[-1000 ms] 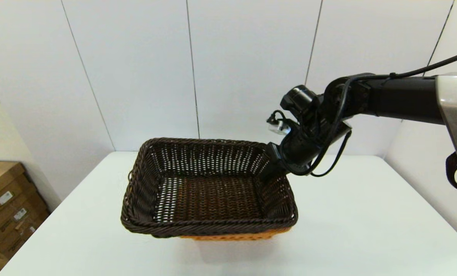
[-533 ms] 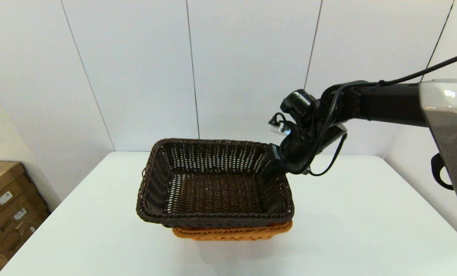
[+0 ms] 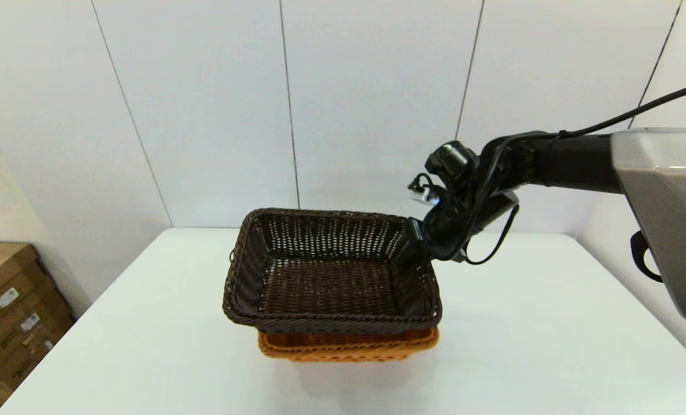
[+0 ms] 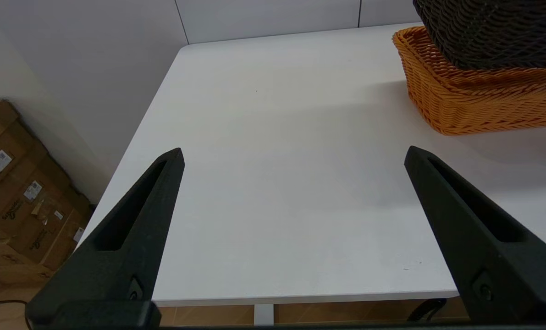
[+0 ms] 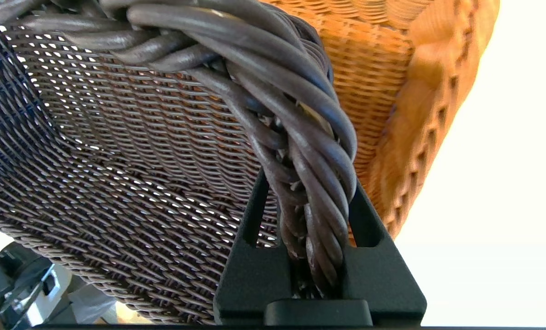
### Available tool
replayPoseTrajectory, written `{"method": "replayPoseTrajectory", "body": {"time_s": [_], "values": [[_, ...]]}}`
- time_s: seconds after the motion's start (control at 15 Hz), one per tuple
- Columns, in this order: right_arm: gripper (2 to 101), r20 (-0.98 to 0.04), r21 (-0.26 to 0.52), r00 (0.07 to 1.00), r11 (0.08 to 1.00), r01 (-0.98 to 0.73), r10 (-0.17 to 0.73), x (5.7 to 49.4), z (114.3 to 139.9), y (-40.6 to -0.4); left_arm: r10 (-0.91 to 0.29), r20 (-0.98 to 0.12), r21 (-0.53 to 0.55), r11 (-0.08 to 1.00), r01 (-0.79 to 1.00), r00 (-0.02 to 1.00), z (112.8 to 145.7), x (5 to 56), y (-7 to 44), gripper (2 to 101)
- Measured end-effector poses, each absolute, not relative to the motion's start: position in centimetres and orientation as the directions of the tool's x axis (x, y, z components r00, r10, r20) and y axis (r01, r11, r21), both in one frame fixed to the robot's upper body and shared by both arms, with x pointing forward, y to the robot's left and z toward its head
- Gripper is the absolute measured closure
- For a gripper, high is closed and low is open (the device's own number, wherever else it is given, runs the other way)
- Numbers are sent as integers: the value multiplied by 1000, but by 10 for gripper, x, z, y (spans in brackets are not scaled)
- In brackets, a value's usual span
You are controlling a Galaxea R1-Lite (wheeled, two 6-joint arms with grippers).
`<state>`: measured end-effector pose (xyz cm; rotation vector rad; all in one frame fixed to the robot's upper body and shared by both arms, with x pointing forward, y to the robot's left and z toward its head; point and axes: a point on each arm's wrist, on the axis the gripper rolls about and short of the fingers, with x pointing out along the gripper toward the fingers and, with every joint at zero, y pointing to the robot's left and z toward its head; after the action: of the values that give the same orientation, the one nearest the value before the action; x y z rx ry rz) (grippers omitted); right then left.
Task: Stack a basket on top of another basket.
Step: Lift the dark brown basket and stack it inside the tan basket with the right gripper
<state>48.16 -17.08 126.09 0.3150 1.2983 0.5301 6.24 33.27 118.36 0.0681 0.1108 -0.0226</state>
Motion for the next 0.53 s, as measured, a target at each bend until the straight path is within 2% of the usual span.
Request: {"method": "replayPoseTrajectory", "body": {"time_s": [0.53], "values": [[867,-836,492,171,850,-187,522,490,1249,-182,-19,-111,67,997,26,994,1184,62,333,54]]}}
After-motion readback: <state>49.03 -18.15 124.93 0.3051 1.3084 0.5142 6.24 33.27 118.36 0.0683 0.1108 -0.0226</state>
